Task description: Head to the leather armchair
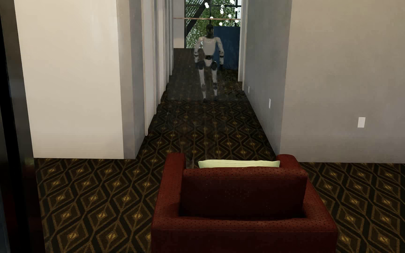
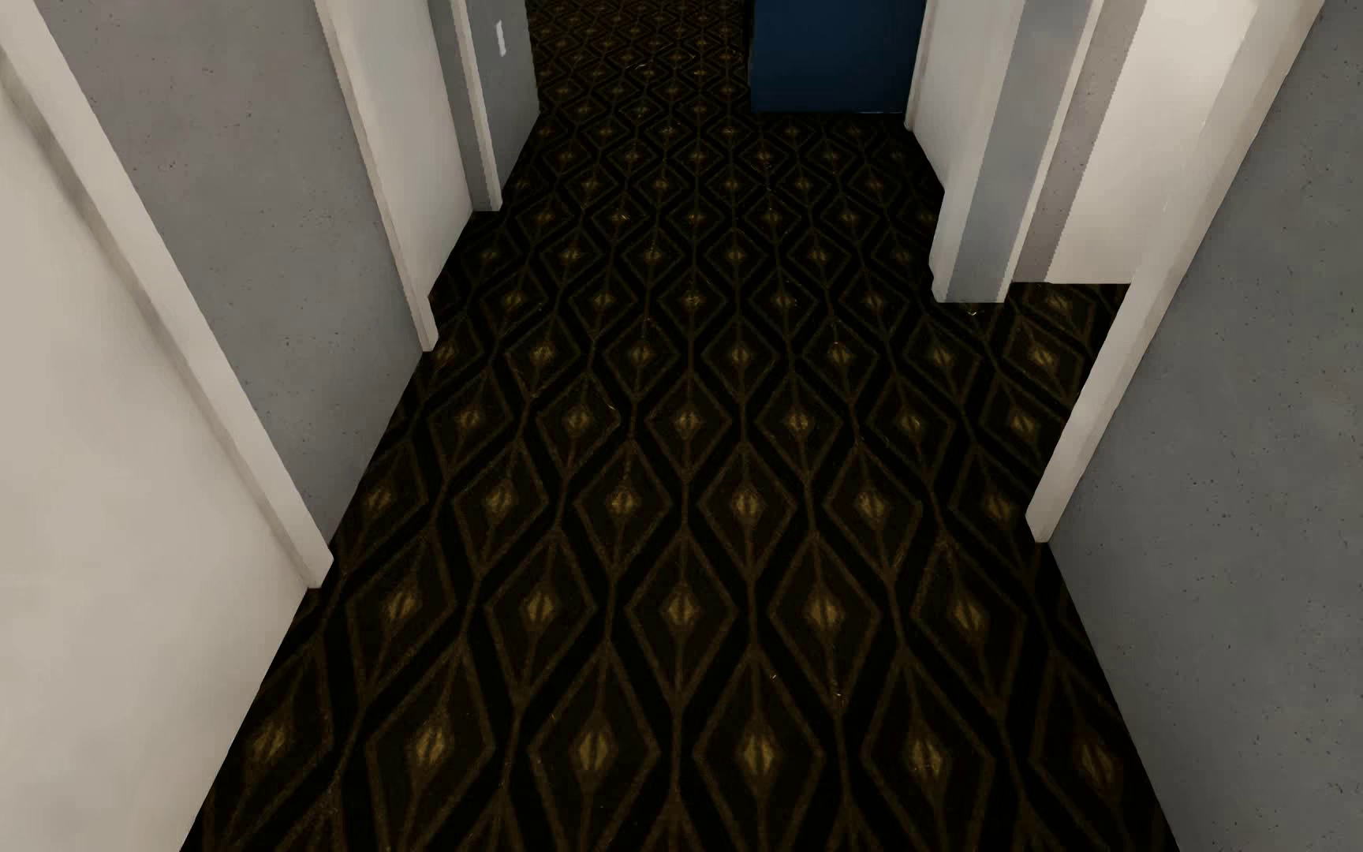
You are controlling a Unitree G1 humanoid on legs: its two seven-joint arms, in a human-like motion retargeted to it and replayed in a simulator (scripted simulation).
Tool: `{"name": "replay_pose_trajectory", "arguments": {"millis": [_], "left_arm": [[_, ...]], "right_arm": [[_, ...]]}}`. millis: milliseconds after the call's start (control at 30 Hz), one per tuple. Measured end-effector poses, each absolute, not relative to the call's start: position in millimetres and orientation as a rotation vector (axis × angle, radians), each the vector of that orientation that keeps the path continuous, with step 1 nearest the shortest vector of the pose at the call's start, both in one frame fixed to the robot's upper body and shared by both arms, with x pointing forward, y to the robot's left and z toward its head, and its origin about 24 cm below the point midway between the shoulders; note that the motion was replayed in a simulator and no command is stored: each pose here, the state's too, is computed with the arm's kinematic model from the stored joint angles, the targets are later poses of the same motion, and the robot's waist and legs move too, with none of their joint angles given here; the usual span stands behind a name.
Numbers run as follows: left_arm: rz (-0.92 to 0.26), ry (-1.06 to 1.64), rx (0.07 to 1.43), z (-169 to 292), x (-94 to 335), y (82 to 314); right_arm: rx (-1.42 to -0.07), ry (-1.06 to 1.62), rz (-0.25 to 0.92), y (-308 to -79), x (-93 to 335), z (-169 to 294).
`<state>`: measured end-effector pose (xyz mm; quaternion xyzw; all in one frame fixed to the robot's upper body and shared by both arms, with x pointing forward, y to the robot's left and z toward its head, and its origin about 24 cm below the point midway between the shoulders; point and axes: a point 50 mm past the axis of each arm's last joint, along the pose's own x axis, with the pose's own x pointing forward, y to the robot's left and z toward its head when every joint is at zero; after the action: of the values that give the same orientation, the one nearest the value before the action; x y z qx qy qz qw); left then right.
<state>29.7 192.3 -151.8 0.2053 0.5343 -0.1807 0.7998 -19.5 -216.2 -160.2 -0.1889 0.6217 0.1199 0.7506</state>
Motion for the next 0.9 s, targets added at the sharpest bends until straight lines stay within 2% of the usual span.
{"name": "replay_pose_trajectory", "arguments": {"millis": [100,167,233,333,467,533,600,700,767,900], "left_arm": [[-0.271,0.886,0.408,-122,95,200],[-0.225,0.777,0.407,-105,121,206],[-0.201,0.760,0.401,-101,124,209],[-0.154,0.904,0.357,-122,91,213],[-0.300,1.207,0.436,-158,31,207],[-0.303,1.296,0.453,-160,4,215],[-0.270,1.342,0.458,-157,-14,228],[-0.243,1.350,0.475,-152,-20,241],[-0.224,1.341,0.483,-150,-16,246],[-0.184,1.278,0.491,-146,4,254]], "right_arm": [[-0.377,1.475,0.257,-214,-65,-156],[-0.341,1.518,0.264,-205,-88,-152],[-0.329,1.545,0.313,-196,-104,-149],[-0.349,1.567,0.365,-191,-106,-152],[-0.402,1.401,0.321,-206,-43,-159],[-0.418,1.272,0.270,-217,-5,-153],[-0.428,1.177,0.165,-239,24,-143],[-0.416,1.128,-0.053,-280,38,-128],[-0.418,1.124,-0.144,-300,40,-122],[-0.457,1.158,-0.128,-307,36,-122]]}}
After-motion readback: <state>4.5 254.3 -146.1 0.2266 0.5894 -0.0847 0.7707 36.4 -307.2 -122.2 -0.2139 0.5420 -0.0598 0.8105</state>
